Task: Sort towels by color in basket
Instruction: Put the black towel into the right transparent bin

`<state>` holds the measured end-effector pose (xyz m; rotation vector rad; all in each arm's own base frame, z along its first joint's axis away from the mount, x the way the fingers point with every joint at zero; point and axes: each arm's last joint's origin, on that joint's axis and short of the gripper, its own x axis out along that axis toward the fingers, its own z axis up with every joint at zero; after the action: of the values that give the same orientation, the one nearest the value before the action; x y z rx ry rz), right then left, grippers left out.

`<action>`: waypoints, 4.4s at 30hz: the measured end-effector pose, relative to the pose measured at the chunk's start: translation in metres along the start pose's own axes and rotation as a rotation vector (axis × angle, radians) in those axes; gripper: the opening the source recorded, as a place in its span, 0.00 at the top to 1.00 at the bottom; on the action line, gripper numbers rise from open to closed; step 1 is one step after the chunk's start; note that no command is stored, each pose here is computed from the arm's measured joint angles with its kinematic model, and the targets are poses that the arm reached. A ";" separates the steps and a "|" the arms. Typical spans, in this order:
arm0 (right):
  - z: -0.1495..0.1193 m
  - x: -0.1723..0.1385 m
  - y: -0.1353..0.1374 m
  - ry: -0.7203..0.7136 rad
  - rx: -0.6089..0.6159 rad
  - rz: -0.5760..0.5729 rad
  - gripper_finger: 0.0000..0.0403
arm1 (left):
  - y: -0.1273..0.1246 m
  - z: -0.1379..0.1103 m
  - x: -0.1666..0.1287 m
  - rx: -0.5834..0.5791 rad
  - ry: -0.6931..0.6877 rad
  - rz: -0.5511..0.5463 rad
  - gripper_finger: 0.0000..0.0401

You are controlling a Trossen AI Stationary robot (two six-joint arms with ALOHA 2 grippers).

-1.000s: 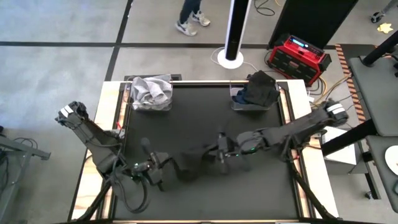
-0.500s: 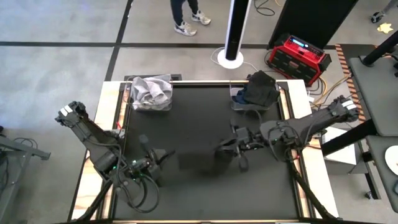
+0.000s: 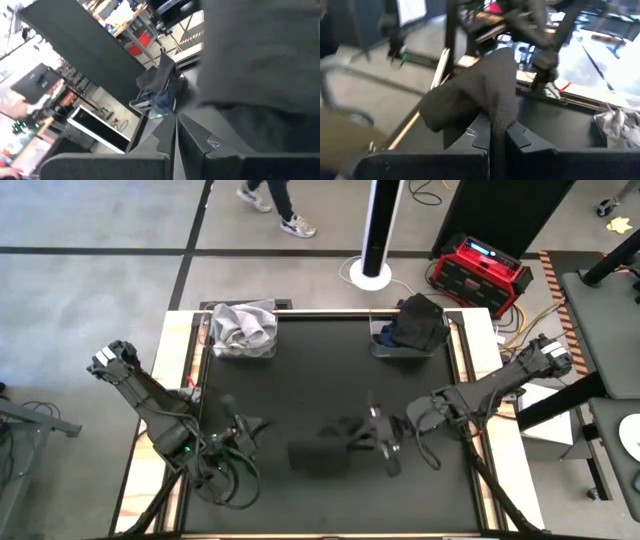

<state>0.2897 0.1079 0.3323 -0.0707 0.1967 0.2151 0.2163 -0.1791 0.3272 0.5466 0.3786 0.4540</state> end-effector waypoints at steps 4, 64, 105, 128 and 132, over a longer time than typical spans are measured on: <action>-0.007 -0.003 0.016 0.066 -0.128 0.056 0.98 | 0.006 -0.012 -0.002 -0.073 0.034 0.004 0.97; -0.010 0.017 0.042 -0.004 -0.334 -0.424 0.98 | -0.093 -0.112 0.065 -0.654 -0.303 -0.383 0.28; -0.012 0.018 0.040 -0.011 -0.241 -0.508 0.98 | -0.111 -0.098 0.114 -0.606 -0.267 -0.120 0.99; -0.033 0.026 0.066 0.070 -0.292 -0.268 0.98 | -0.071 -0.104 0.085 -0.732 -0.332 0.005 1.00; -0.045 0.033 0.073 0.116 -0.224 -0.074 0.98 | -0.063 -0.104 0.078 -0.749 -0.471 -0.113 1.00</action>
<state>0.2972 0.1821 0.2776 -0.3130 0.2842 0.1582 0.2537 -0.1456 0.1918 -0.1063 -0.2193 0.3127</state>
